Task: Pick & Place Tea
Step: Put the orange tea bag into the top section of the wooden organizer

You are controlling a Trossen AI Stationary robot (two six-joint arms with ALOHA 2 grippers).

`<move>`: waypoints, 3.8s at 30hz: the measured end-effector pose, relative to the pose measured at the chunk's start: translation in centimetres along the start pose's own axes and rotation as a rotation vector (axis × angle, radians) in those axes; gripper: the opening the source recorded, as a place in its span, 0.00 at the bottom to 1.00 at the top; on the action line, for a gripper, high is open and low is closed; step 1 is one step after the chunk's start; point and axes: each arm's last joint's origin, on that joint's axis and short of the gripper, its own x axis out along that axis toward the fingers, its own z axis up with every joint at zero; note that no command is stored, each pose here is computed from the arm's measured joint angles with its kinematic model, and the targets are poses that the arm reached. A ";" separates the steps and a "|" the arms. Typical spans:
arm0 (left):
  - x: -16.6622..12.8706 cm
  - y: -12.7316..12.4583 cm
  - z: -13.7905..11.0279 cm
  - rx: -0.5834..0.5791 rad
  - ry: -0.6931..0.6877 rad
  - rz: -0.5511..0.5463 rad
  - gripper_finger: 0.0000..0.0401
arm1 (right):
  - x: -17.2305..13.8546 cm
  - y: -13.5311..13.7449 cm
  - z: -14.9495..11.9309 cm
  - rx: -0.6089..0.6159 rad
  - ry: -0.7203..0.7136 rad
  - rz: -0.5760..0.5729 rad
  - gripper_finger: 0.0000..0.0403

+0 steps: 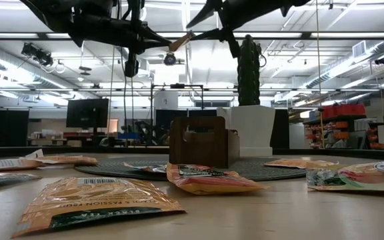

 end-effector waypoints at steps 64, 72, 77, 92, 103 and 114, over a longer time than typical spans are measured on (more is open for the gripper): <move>-2.4 3.0 3.5 0.351 -0.024 0.066 0.27 | 1.7 -9.2 -4.6 0.249 0.168 -0.783 0.00; -2.4 3.0 3.5 0.351 -0.019 0.059 0.27 | 2.0 -9.8 -4.6 0.263 0.093 -0.816 0.00; -2.4 3.0 3.5 0.348 -0.010 0.055 0.27 | 2.0 -9.7 -4.8 0.283 0.082 -0.818 0.00; -2.4 3.0 3.4 0.347 -0.008 0.057 0.27 | 2.1 -10.1 -4.7 0.258 0.105 -0.838 0.08; -2.4 3.0 3.4 0.336 -0.008 0.057 0.27 | 2.3 -9.9 -4.6 0.258 0.099 -0.800 0.36; -2.4 3.2 3.3 0.326 0.006 0.069 0.27 | 1.1 -7.8 -5.8 0.041 0.226 -0.711 0.51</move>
